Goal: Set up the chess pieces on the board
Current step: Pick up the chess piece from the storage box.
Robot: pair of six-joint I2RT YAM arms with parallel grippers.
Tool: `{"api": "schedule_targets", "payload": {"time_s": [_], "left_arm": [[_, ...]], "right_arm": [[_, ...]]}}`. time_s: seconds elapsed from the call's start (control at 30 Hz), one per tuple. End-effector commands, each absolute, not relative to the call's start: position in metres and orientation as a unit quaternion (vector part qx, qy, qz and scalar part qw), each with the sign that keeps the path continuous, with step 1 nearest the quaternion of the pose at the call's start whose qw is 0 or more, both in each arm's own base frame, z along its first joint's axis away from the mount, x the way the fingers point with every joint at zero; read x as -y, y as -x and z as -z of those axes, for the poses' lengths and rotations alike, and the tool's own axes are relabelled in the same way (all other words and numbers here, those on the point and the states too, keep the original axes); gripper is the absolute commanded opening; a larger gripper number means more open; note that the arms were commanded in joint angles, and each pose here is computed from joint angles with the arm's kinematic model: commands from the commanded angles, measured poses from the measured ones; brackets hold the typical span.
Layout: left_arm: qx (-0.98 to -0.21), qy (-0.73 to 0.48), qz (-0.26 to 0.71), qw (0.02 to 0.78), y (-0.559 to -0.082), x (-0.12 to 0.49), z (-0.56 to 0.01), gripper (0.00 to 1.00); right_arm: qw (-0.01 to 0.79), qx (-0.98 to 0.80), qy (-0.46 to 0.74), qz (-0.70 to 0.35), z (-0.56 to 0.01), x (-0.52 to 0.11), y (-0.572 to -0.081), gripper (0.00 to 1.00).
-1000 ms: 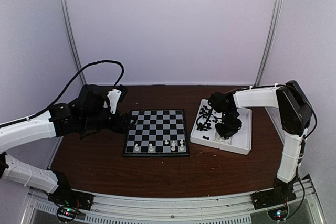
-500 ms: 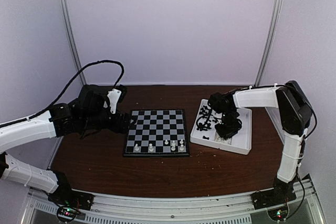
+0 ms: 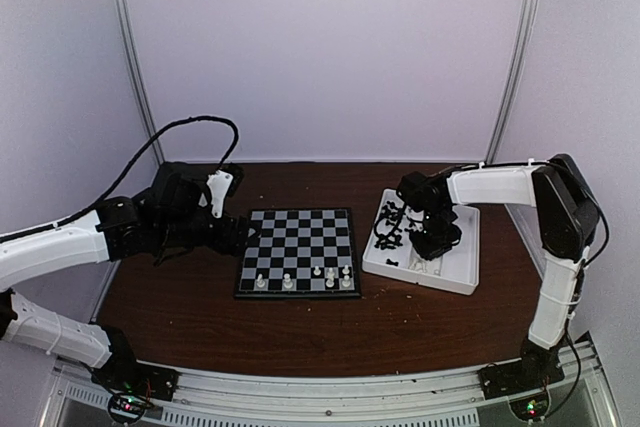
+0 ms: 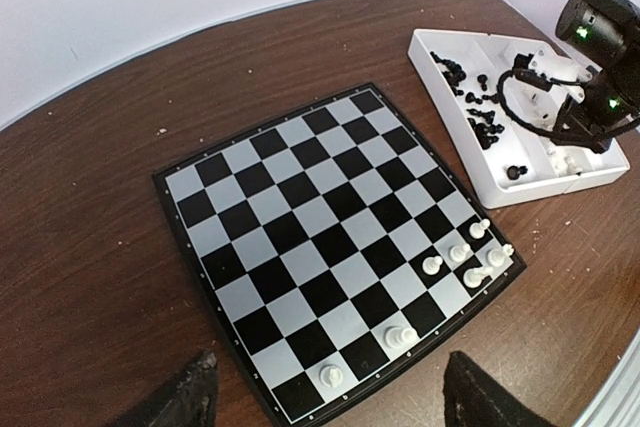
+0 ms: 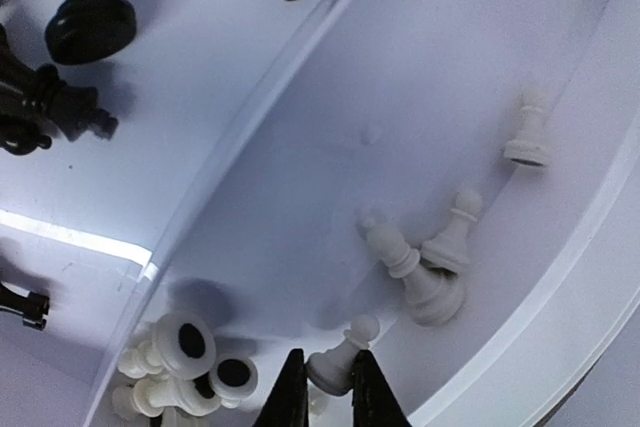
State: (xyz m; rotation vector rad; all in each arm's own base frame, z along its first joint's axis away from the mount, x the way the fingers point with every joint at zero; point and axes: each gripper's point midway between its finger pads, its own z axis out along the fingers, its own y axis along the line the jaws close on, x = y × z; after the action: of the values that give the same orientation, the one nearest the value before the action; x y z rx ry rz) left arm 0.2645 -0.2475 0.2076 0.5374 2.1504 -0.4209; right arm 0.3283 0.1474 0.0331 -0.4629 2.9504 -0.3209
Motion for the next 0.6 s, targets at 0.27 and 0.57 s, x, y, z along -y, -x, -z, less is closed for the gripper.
{"api": "schedule_targets", "payload": {"time_s": [0.27,0.57], "left_arm": [[-0.852,-0.221,0.179,0.440,-0.275,0.263,-0.215,0.78],[-0.857,-0.207,0.198,0.429,-0.282,0.265,-0.207,0.77]], "right_arm": [[0.198,-0.948,0.194,0.158,-0.094,-0.155,-0.345,0.13],[0.289,-0.927,0.237,0.037,-0.121,-0.201,-0.337,0.16]]}}
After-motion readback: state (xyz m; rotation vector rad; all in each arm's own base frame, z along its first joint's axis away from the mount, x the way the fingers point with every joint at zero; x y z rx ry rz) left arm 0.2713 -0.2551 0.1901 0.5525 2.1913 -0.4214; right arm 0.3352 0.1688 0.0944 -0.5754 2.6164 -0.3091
